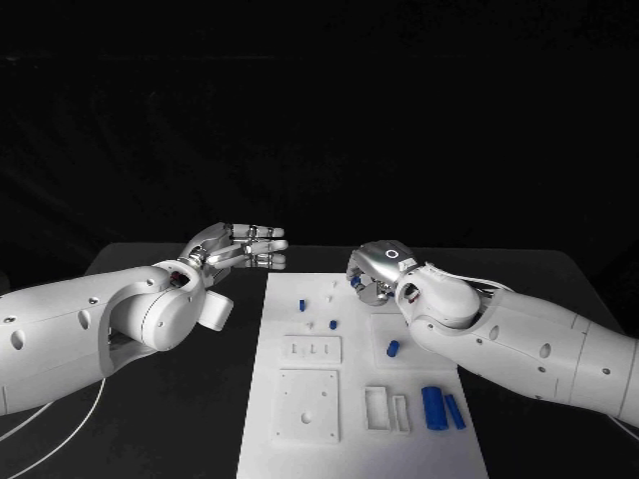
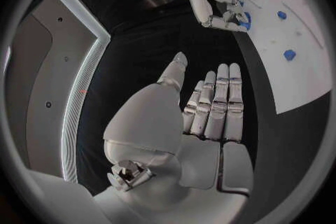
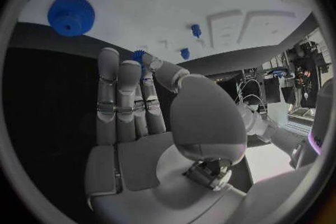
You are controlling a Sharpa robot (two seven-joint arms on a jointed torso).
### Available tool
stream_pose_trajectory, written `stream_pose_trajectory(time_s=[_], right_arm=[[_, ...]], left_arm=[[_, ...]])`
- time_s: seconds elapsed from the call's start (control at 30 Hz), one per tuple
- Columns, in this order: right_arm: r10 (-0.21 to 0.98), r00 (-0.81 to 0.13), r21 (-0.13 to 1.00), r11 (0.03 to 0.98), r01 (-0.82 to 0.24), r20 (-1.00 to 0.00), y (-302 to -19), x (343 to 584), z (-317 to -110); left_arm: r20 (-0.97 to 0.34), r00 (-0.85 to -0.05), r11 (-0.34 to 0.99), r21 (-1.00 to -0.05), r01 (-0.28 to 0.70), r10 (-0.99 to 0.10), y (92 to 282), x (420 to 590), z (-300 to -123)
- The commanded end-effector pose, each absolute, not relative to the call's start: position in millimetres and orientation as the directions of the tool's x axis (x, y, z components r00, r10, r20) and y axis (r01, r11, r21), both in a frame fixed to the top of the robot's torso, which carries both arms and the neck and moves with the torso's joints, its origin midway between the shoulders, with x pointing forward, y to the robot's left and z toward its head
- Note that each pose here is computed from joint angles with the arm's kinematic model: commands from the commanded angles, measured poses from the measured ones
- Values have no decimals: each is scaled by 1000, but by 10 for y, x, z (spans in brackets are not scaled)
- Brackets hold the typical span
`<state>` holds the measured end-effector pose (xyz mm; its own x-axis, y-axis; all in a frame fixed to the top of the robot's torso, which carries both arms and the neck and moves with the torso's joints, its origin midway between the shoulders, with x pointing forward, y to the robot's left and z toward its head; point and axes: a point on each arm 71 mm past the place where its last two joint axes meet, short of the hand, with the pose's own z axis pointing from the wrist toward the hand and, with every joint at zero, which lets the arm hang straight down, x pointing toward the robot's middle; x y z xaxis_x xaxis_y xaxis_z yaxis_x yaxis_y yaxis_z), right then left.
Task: Assemble the parts on the task board
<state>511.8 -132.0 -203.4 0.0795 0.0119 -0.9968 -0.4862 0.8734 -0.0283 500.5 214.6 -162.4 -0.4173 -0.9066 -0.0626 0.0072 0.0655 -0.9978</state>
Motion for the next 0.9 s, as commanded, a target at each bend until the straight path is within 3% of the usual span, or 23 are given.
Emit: stream_pose_trajectory(time_s=[0.03,0.43,0.9], right_arm=[[42,123,-24,870,-492,-992,-1250,5141,-2004],[69,148,-19,853,-521,-987,-1007,5210,-2061],[46,136,-30,860,-510,-990,-1004,5266,-2125]], left_arm=[[-61,-433,59,-998,17,-899,2104,5006,-1601],[-59,-445,55,-998,21,-894,2052,5008,-1581],[-59,-448,55,-998,23,-892,2039,5015,-1563]])
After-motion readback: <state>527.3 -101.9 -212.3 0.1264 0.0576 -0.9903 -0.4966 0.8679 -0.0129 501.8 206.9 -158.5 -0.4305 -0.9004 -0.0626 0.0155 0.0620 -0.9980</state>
